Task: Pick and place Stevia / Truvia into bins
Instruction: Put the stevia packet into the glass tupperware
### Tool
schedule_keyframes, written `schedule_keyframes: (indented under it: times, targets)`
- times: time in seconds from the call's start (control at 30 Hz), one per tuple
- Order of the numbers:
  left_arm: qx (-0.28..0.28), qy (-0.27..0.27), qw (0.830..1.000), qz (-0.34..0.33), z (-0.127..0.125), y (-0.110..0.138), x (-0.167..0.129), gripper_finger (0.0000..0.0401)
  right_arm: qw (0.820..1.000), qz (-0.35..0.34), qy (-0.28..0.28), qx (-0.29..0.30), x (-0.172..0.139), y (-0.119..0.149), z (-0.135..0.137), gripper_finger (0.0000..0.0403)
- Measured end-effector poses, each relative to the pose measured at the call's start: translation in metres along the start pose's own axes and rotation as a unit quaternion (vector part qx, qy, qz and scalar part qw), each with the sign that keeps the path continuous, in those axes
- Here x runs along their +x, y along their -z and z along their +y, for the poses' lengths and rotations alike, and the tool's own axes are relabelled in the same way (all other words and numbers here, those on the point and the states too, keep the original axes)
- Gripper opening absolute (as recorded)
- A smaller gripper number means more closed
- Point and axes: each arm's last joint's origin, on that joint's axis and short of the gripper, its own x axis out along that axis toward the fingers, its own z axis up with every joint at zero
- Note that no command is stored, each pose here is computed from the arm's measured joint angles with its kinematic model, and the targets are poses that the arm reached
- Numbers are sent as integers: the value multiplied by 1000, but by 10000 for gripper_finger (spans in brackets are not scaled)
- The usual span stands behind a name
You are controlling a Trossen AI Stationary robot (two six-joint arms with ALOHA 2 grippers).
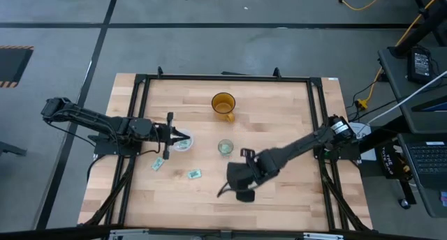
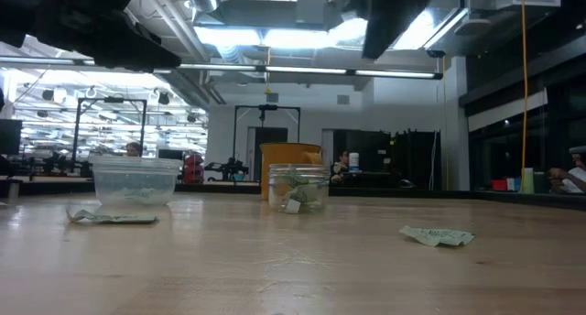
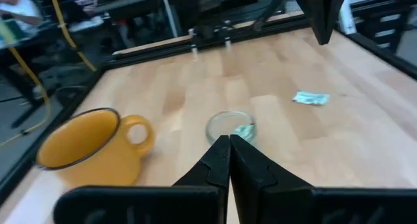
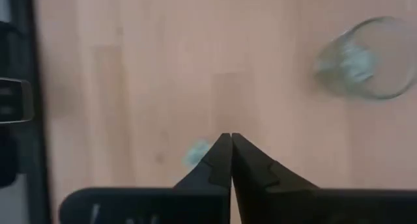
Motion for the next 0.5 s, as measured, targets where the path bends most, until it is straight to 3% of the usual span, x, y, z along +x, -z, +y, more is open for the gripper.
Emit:
schedule_keyframes:
  times: [0.2,0.5]
  targets:
    - [-19,18,999,-22,-1,-4,0,6,999,-4,-18,39,-4,14,26,20]
    - [-83,76,993,-29,-4,-5,0,6,1000,-17,-2,26,-4,31,52,10]
